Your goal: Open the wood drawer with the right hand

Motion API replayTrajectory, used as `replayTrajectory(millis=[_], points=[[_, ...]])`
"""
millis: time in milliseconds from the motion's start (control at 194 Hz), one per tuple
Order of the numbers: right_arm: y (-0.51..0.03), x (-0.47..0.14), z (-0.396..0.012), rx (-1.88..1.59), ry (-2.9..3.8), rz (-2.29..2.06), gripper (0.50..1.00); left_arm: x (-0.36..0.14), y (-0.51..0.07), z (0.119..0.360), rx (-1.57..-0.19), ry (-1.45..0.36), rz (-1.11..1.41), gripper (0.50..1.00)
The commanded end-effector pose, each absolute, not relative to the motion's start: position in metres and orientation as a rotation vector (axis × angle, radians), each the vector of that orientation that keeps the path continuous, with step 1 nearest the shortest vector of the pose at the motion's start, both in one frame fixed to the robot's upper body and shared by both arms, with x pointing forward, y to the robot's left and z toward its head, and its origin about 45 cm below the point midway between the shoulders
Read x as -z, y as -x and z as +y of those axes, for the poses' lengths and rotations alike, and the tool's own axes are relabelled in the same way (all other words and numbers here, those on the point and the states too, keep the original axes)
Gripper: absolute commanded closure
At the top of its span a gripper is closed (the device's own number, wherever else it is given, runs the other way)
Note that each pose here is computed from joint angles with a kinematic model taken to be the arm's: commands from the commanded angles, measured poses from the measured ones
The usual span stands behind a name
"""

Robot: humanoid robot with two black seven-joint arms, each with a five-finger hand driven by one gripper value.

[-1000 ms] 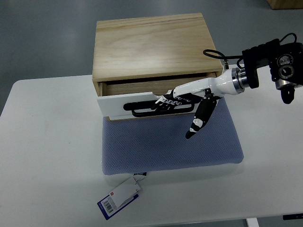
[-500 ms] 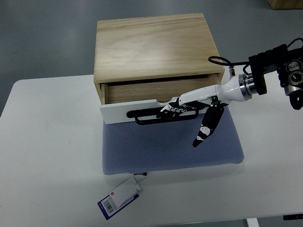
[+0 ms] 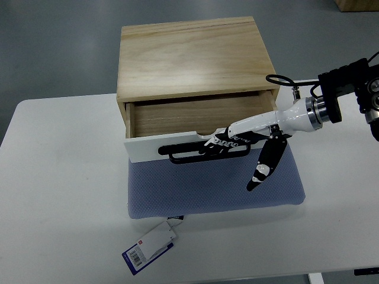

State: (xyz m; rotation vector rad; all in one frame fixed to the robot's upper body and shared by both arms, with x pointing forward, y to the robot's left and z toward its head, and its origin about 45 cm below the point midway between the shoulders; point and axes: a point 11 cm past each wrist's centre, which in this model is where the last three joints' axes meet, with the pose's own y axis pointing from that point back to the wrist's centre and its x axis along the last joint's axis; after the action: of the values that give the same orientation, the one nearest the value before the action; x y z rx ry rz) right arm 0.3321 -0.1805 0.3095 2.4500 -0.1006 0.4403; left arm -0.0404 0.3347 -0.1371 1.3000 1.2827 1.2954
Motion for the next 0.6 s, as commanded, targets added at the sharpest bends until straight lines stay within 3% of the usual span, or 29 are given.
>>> replayTrajectory(millis=[0,593], points=[[-0.33,-0.315,-0.179,-0.445,-2.461,-0.098,0.56,0.137,0.04,0.335,-1.296,-1.3,1.284,0.5],[-0.344,-0.37,-0.202,-0.421,-2.535,-0.283,0.56,0.137,0.04,0.335,-1.296,-1.3,1.284,0.5]])
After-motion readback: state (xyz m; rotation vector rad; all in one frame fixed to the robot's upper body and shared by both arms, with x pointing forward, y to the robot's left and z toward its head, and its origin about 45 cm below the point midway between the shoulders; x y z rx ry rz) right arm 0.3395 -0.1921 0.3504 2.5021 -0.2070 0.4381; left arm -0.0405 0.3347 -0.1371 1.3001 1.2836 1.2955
